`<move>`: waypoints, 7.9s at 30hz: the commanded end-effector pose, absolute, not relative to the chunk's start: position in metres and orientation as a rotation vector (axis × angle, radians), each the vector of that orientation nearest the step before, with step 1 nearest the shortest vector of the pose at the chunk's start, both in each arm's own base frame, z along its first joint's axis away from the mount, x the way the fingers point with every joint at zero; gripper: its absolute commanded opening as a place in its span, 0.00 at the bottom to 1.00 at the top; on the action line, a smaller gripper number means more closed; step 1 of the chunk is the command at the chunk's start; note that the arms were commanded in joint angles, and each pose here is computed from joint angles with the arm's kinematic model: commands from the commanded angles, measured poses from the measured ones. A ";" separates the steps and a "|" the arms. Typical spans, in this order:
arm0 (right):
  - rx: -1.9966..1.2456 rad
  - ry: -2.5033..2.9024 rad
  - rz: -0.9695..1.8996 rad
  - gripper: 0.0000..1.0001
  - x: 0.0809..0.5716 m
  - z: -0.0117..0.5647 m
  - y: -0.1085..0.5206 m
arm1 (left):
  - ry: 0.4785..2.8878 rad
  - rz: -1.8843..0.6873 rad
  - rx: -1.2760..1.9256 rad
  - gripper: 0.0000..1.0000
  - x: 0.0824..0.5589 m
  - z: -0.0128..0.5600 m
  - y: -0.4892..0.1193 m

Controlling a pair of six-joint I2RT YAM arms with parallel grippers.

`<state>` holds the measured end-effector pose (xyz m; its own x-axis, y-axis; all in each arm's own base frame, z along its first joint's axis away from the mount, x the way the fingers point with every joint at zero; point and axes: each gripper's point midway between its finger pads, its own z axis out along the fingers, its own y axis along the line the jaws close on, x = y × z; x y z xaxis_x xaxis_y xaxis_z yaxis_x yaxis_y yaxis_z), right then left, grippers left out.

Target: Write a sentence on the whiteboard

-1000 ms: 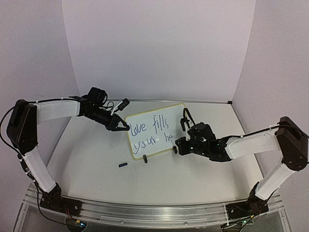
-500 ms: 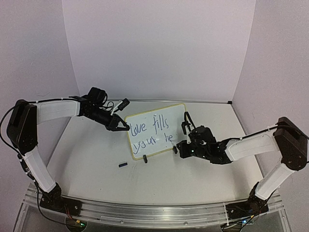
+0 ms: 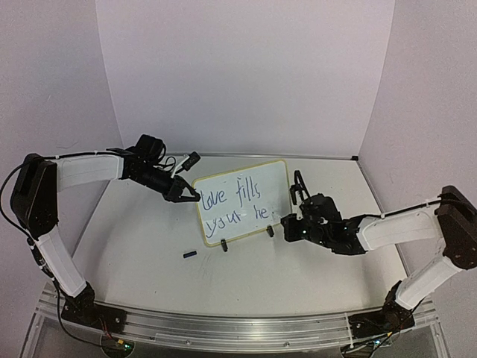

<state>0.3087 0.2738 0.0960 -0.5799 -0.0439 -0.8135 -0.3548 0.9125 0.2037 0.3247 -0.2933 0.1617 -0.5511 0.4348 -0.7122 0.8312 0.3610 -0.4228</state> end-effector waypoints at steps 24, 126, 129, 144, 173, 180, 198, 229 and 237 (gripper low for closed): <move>-0.387 2.042 0.765 0.00 0.316 0.144 0.262 | 2.139 -0.940 1.157 0.00 0.327 0.161 -0.289; -0.338 2.190 0.844 0.00 0.334 0.085 0.253 | 2.166 -0.935 1.160 0.00 0.330 0.151 -0.289; -0.325 2.191 0.827 0.00 0.333 0.084 0.249 | 2.165 -0.935 1.160 0.00 0.330 0.151 -0.289; -0.325 2.062 0.864 0.00 0.336 0.141 0.251 | 2.162 -0.934 1.159 0.00 0.330 0.153 -0.289; -0.273 2.111 0.816 0.00 0.357 0.124 0.254 | 2.166 -0.933 1.159 0.00 0.330 0.151 -0.289; -0.236 2.117 0.768 0.00 0.354 0.120 0.243 | 2.164 -0.934 1.160 0.00 0.330 0.151 -0.289; -0.254 2.218 0.801 0.00 0.336 0.084 0.242 | 2.166 -0.935 1.160 0.00 0.330 0.151 -0.290; -0.225 2.119 0.795 0.00 0.352 0.122 0.244 | 2.164 -0.933 1.160 0.00 0.330 0.151 -0.290; -0.202 2.100 0.773 0.00 0.350 0.129 0.237 | 2.164 -0.933 1.161 0.00 0.330 0.151 -0.289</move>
<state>0.3432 0.2413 0.1079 -0.6594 0.0950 -0.7457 -0.4049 0.7909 0.4588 0.3222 -0.2957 0.1630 -0.5333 0.4542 -0.7137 0.8431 0.3550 -0.4040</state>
